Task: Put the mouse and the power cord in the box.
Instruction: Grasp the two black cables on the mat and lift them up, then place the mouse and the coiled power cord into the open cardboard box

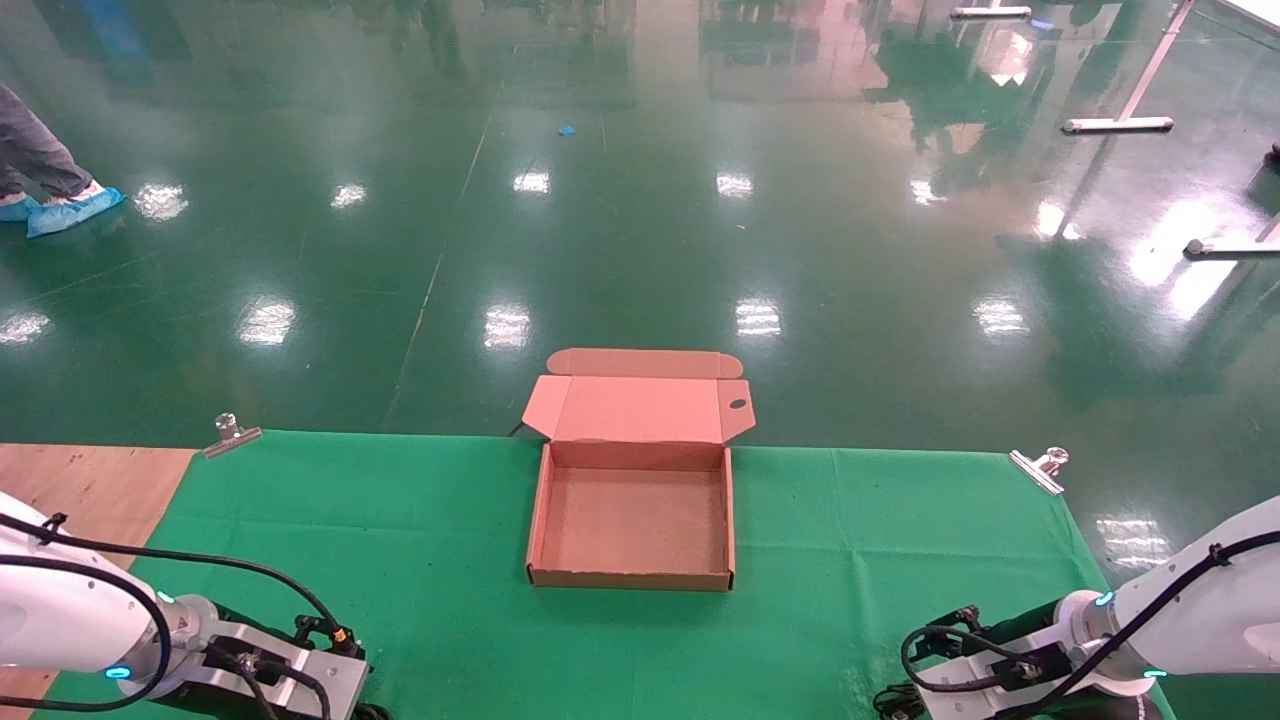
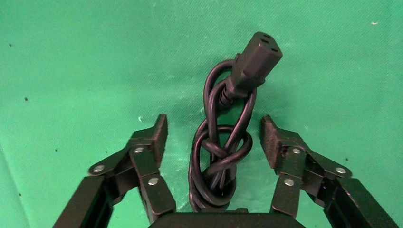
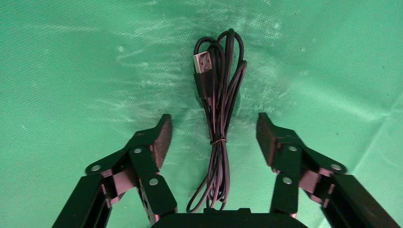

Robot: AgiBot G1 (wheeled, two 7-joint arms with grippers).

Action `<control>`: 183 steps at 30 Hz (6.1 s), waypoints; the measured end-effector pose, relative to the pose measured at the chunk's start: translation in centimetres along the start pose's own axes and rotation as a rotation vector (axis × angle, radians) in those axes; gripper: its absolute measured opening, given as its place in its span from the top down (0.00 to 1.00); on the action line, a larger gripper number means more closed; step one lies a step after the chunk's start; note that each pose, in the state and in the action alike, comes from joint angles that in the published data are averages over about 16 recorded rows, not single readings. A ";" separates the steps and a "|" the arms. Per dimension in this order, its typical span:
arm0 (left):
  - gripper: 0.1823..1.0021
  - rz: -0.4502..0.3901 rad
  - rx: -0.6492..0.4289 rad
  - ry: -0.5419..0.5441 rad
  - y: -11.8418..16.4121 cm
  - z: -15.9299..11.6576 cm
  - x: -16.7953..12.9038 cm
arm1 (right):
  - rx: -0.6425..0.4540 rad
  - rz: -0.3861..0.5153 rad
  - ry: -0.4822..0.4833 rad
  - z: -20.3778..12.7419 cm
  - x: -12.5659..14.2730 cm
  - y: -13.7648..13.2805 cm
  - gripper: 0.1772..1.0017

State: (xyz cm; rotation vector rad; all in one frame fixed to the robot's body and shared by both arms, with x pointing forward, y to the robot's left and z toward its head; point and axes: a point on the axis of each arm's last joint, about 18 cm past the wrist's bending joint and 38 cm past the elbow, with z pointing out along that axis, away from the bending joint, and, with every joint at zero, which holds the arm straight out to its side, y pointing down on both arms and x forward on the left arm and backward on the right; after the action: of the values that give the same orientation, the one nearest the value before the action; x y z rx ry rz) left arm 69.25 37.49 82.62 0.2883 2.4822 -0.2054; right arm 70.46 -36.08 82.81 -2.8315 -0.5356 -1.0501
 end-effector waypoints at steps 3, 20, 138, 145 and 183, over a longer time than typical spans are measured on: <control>0.33 0.001 0.005 0.002 -0.1 0.0 0.1 | 0.003 0.001 -0.003 0.0 -0.1 0.0 0.38; 0.77 -0.009 0.022 0.010 0.1 0.0 0.5 | 0.028 0.007 -0.023 0.0 -0.4 -0.1 0.83; 0.88 -0.067 0.251 -0.572 -26.1 4.1 -13.4 | 0.226 0.066 0.425 -17.1 14.0 -1.8 0.95; 0.76 -0.067 0.250 -0.572 -26.1 4.1 -13.4 | 0.233 0.066 0.421 -16.8 13.8 -1.8 0.95; 0.01 0.243 0.101 -0.548 -24.6 2.1 -14.7 | 0.277 0.034 0.391 -16.4 14.8 -4.5 0.95</control>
State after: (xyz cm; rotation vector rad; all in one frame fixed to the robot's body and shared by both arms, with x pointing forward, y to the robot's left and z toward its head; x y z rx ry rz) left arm 75.71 11.03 91.78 0.4991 1.8807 -0.2670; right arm 69.21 -30.58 104.62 -2.3108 -0.5413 -1.3576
